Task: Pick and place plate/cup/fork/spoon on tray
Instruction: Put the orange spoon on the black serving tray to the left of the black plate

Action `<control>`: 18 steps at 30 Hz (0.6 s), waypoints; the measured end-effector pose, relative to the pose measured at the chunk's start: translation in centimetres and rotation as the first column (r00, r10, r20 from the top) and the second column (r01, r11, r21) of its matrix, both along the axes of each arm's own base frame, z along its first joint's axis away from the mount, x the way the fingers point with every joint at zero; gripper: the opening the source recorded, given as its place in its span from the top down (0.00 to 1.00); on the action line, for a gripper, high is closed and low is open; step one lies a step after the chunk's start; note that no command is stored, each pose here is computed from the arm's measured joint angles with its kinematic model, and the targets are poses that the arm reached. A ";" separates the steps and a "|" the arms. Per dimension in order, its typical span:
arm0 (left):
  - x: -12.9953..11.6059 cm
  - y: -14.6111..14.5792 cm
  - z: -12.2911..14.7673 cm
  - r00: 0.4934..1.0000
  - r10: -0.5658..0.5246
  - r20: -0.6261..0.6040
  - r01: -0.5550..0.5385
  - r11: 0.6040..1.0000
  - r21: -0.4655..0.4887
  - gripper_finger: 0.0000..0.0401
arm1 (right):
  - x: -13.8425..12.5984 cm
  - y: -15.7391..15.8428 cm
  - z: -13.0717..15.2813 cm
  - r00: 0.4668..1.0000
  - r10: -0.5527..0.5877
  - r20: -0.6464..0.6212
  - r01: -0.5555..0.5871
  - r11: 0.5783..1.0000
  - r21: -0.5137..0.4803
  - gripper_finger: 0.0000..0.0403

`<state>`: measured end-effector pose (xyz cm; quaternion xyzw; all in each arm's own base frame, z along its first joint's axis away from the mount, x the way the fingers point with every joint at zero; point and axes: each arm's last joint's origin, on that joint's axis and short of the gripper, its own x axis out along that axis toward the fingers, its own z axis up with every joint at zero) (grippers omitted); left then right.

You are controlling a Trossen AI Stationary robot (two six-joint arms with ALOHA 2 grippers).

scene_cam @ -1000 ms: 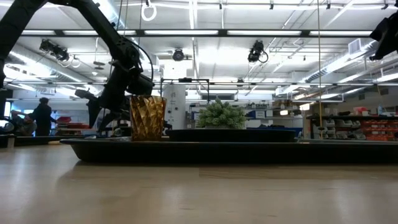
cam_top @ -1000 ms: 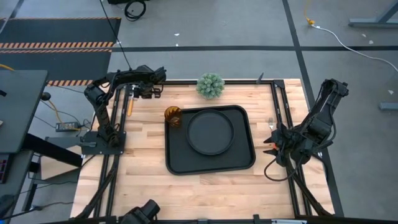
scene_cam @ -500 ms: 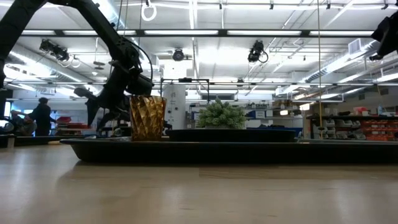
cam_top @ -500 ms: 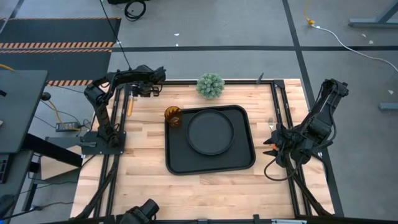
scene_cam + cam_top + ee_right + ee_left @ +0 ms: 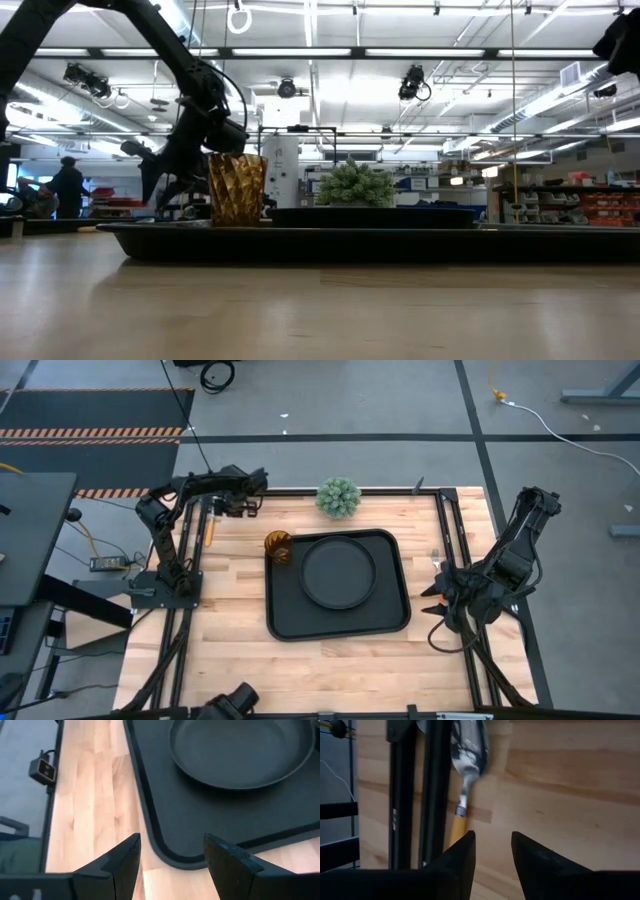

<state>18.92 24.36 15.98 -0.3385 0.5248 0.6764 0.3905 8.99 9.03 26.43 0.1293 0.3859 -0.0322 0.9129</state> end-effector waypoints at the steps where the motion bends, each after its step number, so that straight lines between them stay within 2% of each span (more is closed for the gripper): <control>1: 0.1 -0.1 0.0 1.000 -0.003 0.009 0.003 1.000 -0.011 0.67 | 0.0 0.0 0.0 1.000 0.007 -0.004 -0.007 1.000 0.007 0.45; 7: 0.9 -0.8 0.0 0.999 -0.040 0.026 0.041 0.999 -0.031 0.67 | -0.1 0.3 -0.1 0.997 0.058 -0.057 -0.055 0.997 0.058 0.45; 12: 1.5 -1.3 0.0 0.996 -0.087 0.015 0.088 0.996 -0.035 0.67 | 0.0 0.4 0.0 0.995 0.085 -0.048 -0.082 0.995 0.054 0.45; 18: 1.5 -2.2 0.5 0.980 -0.166 -0.111 0.163 0.986 -0.038 0.67 | 0.1 0.5 0.1 0.993 0.112 -0.028 -0.111 0.993 0.044 0.45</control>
